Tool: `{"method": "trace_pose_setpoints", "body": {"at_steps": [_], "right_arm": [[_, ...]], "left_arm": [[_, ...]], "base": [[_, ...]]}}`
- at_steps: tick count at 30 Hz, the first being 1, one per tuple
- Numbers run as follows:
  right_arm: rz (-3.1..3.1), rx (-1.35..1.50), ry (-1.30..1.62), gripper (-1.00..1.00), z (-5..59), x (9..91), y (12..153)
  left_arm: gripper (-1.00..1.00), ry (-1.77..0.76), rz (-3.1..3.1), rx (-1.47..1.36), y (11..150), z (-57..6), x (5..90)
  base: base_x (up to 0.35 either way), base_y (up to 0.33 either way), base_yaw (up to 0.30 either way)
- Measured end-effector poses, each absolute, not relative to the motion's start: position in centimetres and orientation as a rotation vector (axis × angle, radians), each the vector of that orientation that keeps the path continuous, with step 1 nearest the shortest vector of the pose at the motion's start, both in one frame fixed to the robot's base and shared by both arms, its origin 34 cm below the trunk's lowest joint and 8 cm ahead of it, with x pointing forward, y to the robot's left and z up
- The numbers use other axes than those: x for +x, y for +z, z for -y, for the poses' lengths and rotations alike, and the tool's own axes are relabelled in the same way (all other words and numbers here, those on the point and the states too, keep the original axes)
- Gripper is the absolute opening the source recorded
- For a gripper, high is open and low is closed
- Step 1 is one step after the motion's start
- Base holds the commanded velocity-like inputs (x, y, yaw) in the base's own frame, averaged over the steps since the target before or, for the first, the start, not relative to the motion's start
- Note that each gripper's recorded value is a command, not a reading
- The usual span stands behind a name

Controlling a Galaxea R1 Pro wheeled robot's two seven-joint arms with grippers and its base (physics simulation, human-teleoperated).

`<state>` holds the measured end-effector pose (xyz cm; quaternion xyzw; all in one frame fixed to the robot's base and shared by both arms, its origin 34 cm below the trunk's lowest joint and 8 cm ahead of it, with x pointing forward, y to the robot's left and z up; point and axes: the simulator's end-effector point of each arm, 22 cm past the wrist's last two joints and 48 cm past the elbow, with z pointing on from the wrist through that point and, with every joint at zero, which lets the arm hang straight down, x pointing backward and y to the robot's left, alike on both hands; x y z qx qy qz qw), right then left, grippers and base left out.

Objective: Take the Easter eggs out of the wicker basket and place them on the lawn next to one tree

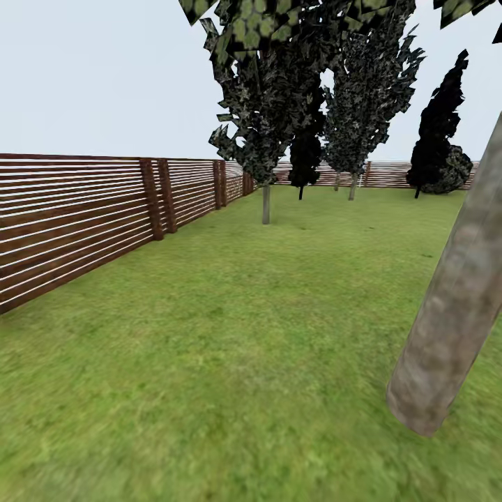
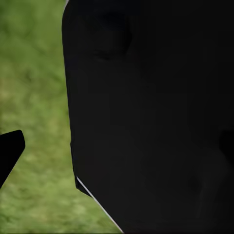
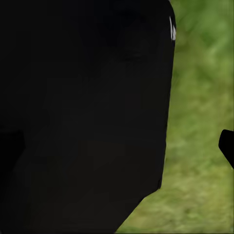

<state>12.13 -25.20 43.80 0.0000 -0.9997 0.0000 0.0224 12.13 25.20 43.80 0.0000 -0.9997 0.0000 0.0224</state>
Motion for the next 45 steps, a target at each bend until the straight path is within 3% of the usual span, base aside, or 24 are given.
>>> {"method": "trace_pose_setpoints", "body": {"at_steps": [14,19,28,45], "right_arm": [[3.108,-0.014,-0.005,1.0,25.1,12.6,43.8],[3.113,-0.016,-0.075,1.0,21.5,12.9,43.8],[3.122,-0.017,-0.088,1.0,20.9,13.3,43.9],[3.111,-0.016,-0.099,1.0,20.3,12.9,43.9]], "left_arm": [[1.0,-0.005,3.113,-0.02,43.8,-25.3,13.0],[1.0,-0.005,3.151,-0.02,43.7,-24.8,14.0],[1.0,-0.004,3.157,-0.019,43.7,-24.7,14.2],[1.0,-0.005,3.147,-0.016,43.7,-24.7,13.7]], "base": [[-0.026,-0.01,0.0],[-0.278,-0.121,0.0],[-0.314,-0.073,0.015],[-0.335,0.028,0.216]]}}
